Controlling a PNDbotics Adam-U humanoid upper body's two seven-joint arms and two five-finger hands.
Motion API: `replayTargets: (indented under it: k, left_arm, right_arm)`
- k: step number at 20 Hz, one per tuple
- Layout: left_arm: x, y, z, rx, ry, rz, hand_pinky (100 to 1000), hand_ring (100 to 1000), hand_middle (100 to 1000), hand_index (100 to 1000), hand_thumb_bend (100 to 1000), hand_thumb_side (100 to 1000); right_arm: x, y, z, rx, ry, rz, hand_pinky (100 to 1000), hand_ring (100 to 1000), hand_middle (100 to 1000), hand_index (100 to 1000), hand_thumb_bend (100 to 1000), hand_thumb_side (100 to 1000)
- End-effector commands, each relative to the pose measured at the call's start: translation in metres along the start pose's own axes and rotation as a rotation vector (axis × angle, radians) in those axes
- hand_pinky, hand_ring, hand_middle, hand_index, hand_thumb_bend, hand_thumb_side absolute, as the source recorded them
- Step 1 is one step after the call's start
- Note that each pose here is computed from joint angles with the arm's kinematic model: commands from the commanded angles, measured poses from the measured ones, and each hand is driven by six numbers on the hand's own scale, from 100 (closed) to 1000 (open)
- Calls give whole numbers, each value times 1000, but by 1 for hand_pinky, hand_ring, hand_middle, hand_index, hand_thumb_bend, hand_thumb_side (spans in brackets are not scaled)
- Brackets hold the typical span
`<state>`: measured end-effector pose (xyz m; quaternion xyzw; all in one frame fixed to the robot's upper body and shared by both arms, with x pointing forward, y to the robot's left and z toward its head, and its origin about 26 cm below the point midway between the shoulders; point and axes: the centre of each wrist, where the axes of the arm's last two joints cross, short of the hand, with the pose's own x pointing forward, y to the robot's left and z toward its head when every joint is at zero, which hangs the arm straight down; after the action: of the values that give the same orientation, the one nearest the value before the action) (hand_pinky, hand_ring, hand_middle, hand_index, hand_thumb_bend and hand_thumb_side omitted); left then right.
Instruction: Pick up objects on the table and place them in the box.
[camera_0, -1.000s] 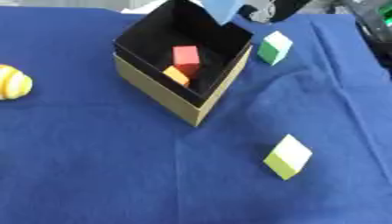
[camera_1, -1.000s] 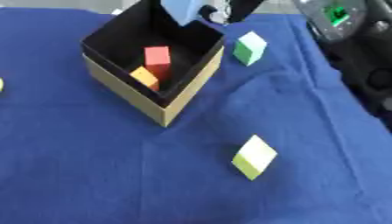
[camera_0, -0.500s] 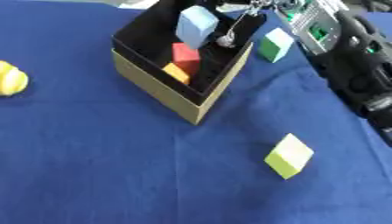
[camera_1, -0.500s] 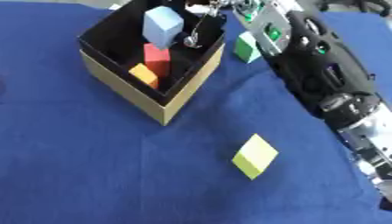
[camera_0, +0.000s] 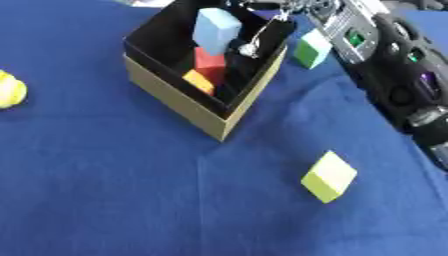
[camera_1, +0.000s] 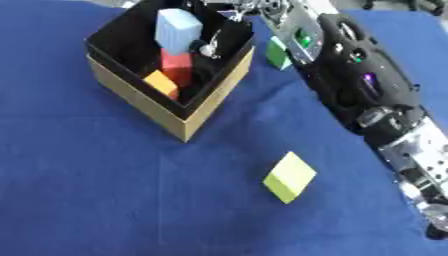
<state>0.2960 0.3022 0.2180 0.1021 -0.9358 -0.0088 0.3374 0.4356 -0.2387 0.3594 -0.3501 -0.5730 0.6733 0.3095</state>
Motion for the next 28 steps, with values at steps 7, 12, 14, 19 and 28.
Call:
replayTargets:
  k: [7, 12, 14, 19, 28]
  left_arm:
    - [8, 2, -7, -7, -37, -8, 816, 853, 837, 897, 270, 734]
    - [9, 2, -7, -6, -38, -8, 816, 853, 836, 898, 273, 732]
    - [9, 2, -7, -5, -38, -8, 816, 853, 836, 898, 274, 731]
    - [8, 4, -6, -1, -37, -18, 815, 853, 836, 897, 275, 730]
    - [9, 6, -6, 9, -44, -29, 815, 853, 835, 897, 274, 730]
  right_arm:
    - [-5, -26, 19, 4, 10, 31, 914, 960, 887, 916, 392, 100]
    - [-7, -26, 22, 18, 14, 25, 917, 969, 889, 928, 416, 100]
    - [-7, -26, 24, 7, 20, 23, 909, 960, 872, 920, 364, 100]
    - [-18, -24, 55, -57, 58, 20, 878, 912, 803, 874, 234, 231]
    - [37, 3, 156, -78, -48, 129, 877, 900, 803, 877, 163, 339]
